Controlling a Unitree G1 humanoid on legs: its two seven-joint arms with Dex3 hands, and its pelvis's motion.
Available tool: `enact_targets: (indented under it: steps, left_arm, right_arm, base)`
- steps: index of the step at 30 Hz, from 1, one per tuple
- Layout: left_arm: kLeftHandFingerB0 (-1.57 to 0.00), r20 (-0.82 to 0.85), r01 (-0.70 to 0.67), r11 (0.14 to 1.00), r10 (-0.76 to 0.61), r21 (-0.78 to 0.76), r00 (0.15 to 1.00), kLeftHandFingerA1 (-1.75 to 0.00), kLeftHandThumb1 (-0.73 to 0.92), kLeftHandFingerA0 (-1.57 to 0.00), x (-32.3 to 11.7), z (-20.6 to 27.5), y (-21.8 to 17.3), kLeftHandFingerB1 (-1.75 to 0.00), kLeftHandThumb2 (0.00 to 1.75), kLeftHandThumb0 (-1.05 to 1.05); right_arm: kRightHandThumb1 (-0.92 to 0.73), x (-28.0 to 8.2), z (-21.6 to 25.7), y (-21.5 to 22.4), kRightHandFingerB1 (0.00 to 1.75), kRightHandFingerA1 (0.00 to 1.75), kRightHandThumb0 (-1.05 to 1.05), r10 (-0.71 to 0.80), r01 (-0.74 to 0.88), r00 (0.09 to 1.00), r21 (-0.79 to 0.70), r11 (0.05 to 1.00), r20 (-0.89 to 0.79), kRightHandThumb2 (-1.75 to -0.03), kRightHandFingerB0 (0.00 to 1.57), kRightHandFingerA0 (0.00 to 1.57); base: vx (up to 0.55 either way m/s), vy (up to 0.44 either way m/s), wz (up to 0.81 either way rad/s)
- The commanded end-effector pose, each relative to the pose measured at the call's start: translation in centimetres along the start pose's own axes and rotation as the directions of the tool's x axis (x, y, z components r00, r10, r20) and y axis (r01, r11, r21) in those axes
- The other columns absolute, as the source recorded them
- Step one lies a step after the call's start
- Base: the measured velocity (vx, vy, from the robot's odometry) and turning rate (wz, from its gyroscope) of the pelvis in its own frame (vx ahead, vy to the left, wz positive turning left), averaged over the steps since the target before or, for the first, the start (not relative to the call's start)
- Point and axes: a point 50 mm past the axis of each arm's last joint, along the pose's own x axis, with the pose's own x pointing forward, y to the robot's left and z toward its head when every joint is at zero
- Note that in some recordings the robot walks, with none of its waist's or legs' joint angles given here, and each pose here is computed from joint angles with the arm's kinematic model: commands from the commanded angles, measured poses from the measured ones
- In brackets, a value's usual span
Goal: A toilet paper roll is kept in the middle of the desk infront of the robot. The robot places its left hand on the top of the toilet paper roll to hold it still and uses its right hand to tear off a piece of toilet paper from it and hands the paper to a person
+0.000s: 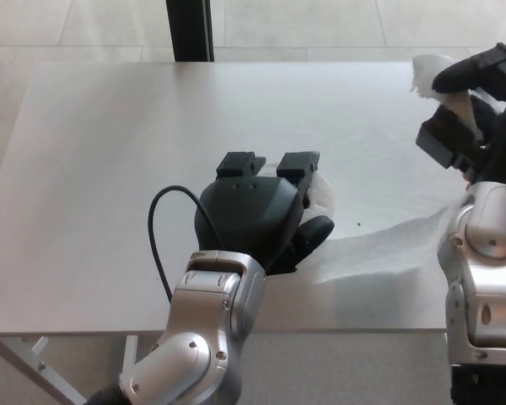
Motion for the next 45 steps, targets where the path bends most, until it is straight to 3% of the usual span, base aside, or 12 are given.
enact_targets:
  steps: [1, 8, 14, 21, 22, 28, 29, 30, 31, 32, 34, 45]
  left_arm:
    - [-0.19, -0.117, 0.322, 0.945, -0.313, 0.066, 0.943, -0.55, 0.92, -0.17, -2.6, -3.0, -6.7, -0.32, 0.72, -0.61]
    - [-0.21, -0.108, 0.331, 0.942, -0.324, 0.049, 0.940, -0.57, 0.92, -0.18, -3.2, -3.0, -7.2, -0.33, 0.70, -0.62]
    - [-0.19, -0.121, 0.347, 0.937, -0.340, 0.048, 0.933, -0.58, 0.92, -0.21, -3.3, -3.3, -7.2, -0.33, 0.70, -0.62]
    - [-0.21, -0.126, 0.331, 0.942, -0.322, 0.056, 0.938, -0.59, 0.92, -0.20, -3.6, -3.8, -7.0, -0.34, 0.70, -0.62]
    - [-0.21, -0.128, 0.333, 0.941, -0.324, 0.058, 0.937, -0.57, 0.92, -0.21, -3.6, -3.8, -6.9, -0.33, 0.71, -0.62]
    - [-0.20, -0.132, 0.325, 0.943, -0.314, 0.068, 0.940, -0.57, 0.92, -0.22, -3.6, -4.1, -6.5, -0.32, 0.69, -0.62]
    - [-0.21, -0.129, 0.321, 0.945, -0.311, 0.068, 0.942, -0.58, 0.92, -0.22, -3.6, -4.0, -6.5, -0.32, 0.68, -0.62]
    - [-0.20, -0.131, 0.323, 0.944, -0.313, 0.066, 0.941, -0.57, 0.92, -0.21, -3.6, -4.0, -6.5, -0.32, 0.68, -0.62]
    - [-0.20, -0.132, 0.329, 0.942, -0.318, 0.068, 0.939, -0.56, 0.92, -0.22, -3.6, -4.0, -6.5, -0.31, 0.68, -0.62]
    - [-0.20, -0.135, 0.326, 0.942, -0.315, 0.072, 0.939, -0.56, 0.92, -0.21, -3.7, -4.1, -6.4, -0.32, 0.70, -0.61]
    - [-0.21, -0.131, 0.320, 0.945, -0.308, 0.075, 0.942, -0.57, 0.92, -0.21, -3.7, -4.1, -6.3, -0.33, 0.71, -0.61]
    - [-0.19, -0.150, 0.330, 0.941, -0.316, 0.076, 0.937, -0.56, 0.92, -0.22, -4.1, -4.5, -6.4, -0.30, 0.69, -0.61]
  right_arm:
    - [-0.44, -0.3, 4.4, 4.0, 1.74, 1.75, -0.17, 0.060, 0.191, 0.947, 0.705, 0.683, -0.315, -1.47, 0.76, 1.10]
    - [-0.43, 0.6, 6.1, 4.5, 1.75, 1.75, -0.23, 0.100, 0.206, 0.939, 0.771, 0.603, -0.329, -1.45, 0.74, 1.09]
    - [-0.43, 3.1, 8.3, 2.6, 1.73, 1.75, -0.18, 0.106, -0.006, 0.988, 0.651, 0.759, -0.114, -1.46, 0.72, 1.00]
    - [-0.38, 6.6, 5.9, -2.6, 1.33, 1.45, -0.26, 0.218, -0.218, 0.975, 0.002, 0.976, -0.046, -1.21, 1.09, 1.26]
    - [-0.36, 7.3, 5.3, -4.0, 1.55, 1.75, -0.23, 0.257, -0.263, 0.965, -0.156, 0.952, -0.061, -1.33, 0.83, 0.96]
    - [-0.45, 8.4, 3.6, -7.2, 1.23, 1.40, -0.30, 0.260, -0.284, 0.958, -0.498, 0.819, -0.118, -1.16, 0.95, 1.21]
    - [-0.49, 8.3, 3.0, -7.9, 1.44, 1.75, -0.21, 0.240, -0.284, 0.959, -0.516, 0.808, -0.152, -1.15, 0.73, 0.91]
    - [-0.49, 8.1, 2.4, -8.6, 1.17, 1.37, -0.22, 0.240, -0.283, 0.959, -0.557, 0.781, -0.151, -1.08, 0.91, 1.18]
    - [-0.52, 7.8, 1.8, -9.1, 1.33, 1.75, -0.15, 0.230, -0.278, 0.960, -0.607, 0.745, -0.158, -1.03, 0.76, 0.85]
    - [-0.50, 7.6, 1.3, -9.4, 1.32, 1.75, -0.20, 0.228, -0.287, 0.957, -0.675, 0.680, -0.177, -1.05, 0.77, 0.84]
    - [-0.49, 7.4, 0.8, -9.7, 1.16, 1.72, -0.18, 0.223, -0.285, 0.958, -0.691, 0.664, -0.181, -1.02, 0.79, 0.83]
    - [-0.70, 6.3, -2.9, -12.2, 1.43, 1.72, -0.19, 0.255, -0.294, 0.943, -0.890, 0.347, -0.212, -0.78, 0.71, 0.83]
  base:
    - [0.00, 0.000, 0.00]
    - [0.00, 0.000, 0.00]
    - [0.00, 0.000, 0.00]
    - [0.00, 0.000, 0.00]
    - [0.00, 0.000, 0.00]
    - [0.00, 0.000, 0.00]
    - [0.00, 0.000, 0.00]
    - [0.00, 0.000, 0.00]
    - [0.00, 0.000, 0.00]
    - [0.00, 0.000, 0.00]
    - [0.00, 0.000, 0.00]
    - [0.00, 0.000, 0.00]
